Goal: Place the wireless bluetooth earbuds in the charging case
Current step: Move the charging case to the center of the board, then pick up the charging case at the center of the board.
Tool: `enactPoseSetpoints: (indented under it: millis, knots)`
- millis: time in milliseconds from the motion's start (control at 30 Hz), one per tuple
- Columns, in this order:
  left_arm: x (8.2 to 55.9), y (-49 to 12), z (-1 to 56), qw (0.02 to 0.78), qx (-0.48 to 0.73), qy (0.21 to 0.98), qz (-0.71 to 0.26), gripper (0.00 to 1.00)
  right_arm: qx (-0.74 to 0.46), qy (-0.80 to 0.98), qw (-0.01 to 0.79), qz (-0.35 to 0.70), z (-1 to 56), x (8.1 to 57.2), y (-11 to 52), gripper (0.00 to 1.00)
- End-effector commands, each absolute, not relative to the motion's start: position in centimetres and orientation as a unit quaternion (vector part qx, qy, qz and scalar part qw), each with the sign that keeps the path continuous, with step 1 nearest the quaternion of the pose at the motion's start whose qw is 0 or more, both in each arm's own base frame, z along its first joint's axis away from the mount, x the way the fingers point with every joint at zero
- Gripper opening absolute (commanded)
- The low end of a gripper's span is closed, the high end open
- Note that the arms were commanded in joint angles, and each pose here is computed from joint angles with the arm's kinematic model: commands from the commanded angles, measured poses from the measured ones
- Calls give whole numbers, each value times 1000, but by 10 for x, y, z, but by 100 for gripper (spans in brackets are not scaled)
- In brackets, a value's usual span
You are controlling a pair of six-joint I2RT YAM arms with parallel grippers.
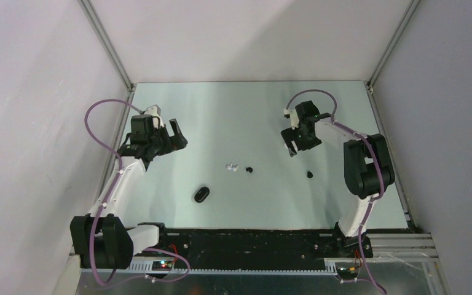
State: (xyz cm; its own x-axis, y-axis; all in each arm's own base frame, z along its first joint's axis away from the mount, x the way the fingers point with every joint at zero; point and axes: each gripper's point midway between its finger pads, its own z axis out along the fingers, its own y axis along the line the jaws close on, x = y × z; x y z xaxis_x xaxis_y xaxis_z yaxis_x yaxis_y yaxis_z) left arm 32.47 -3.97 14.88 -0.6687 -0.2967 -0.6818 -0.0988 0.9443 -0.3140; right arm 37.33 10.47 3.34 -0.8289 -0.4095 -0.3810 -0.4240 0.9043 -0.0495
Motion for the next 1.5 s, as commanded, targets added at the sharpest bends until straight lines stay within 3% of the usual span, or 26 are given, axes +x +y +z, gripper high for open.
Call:
enactPoseSetpoints:
  millis: [0,367,1267,1467]
  knots:
    - [332,-42,165,415,-95,894,-137,100,-220,946,229,70,59,380,133,82]
    - [328,-52,170,416,-78,891,-164,100,-233,942,234,53,45,415,140,68]
    - [326,-55,171,416,-75,890,-172,98,-283,940,181,63,27,402,135,67]
    - [326,-56,171,416,-76,889,-173,98,-283,939,184,59,27,405,128,63]
